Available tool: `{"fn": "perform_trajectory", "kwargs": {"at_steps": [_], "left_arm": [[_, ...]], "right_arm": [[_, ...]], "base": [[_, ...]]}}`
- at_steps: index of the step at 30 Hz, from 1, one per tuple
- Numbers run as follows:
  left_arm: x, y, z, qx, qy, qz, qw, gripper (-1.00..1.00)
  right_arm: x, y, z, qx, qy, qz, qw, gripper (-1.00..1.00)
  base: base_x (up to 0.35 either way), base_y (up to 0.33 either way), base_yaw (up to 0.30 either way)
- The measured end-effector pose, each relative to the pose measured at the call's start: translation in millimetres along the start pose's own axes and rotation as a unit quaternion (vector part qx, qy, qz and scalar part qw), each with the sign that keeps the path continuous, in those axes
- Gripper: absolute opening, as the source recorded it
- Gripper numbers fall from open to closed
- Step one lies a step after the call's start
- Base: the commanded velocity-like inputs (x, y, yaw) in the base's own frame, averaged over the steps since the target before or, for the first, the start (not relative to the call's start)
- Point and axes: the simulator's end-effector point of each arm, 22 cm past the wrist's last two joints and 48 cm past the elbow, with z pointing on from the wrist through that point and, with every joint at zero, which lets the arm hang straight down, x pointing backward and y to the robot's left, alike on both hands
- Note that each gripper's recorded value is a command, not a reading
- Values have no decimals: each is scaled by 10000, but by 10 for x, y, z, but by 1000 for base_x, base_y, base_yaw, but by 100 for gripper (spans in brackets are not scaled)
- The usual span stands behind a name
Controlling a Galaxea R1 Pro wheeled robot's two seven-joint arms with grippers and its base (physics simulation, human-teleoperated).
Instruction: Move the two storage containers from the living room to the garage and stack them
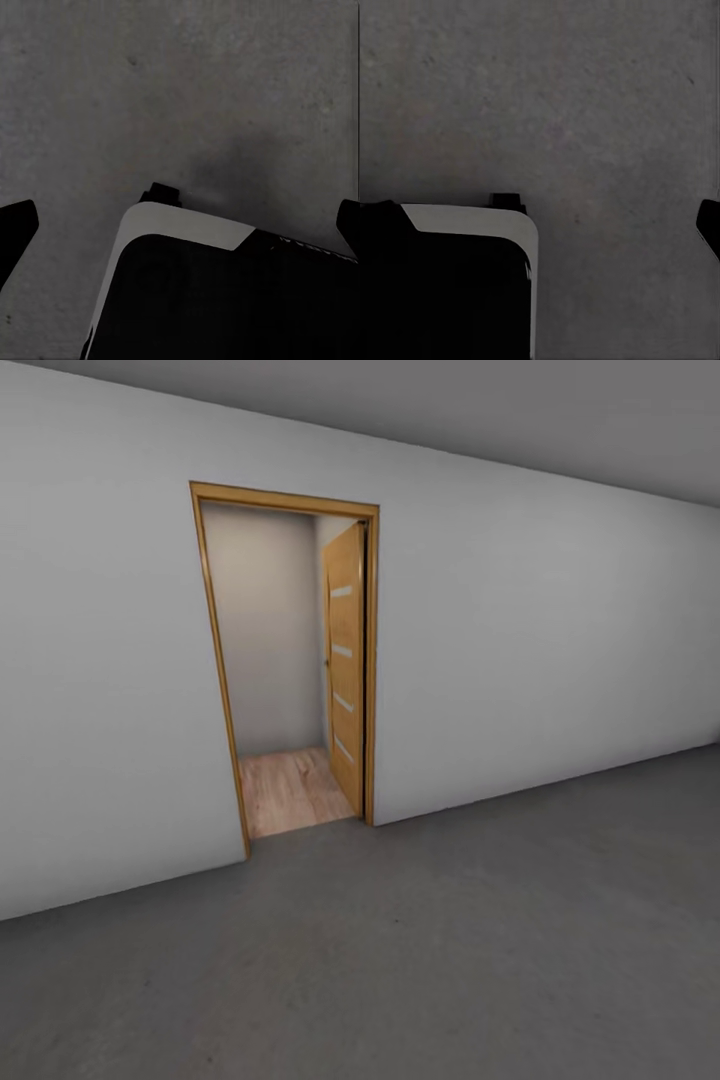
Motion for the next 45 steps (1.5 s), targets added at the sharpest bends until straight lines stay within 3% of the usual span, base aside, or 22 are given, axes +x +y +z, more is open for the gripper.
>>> {"fn": "perform_trajectory", "kwargs": {"at_steps": [45], "left_arm": [[5,-23,-1,14,0,-21,10000,100]], "right_arm": [[0,2,0,3,1,-1,10000,100]], "base": [[308,0,0]]}}
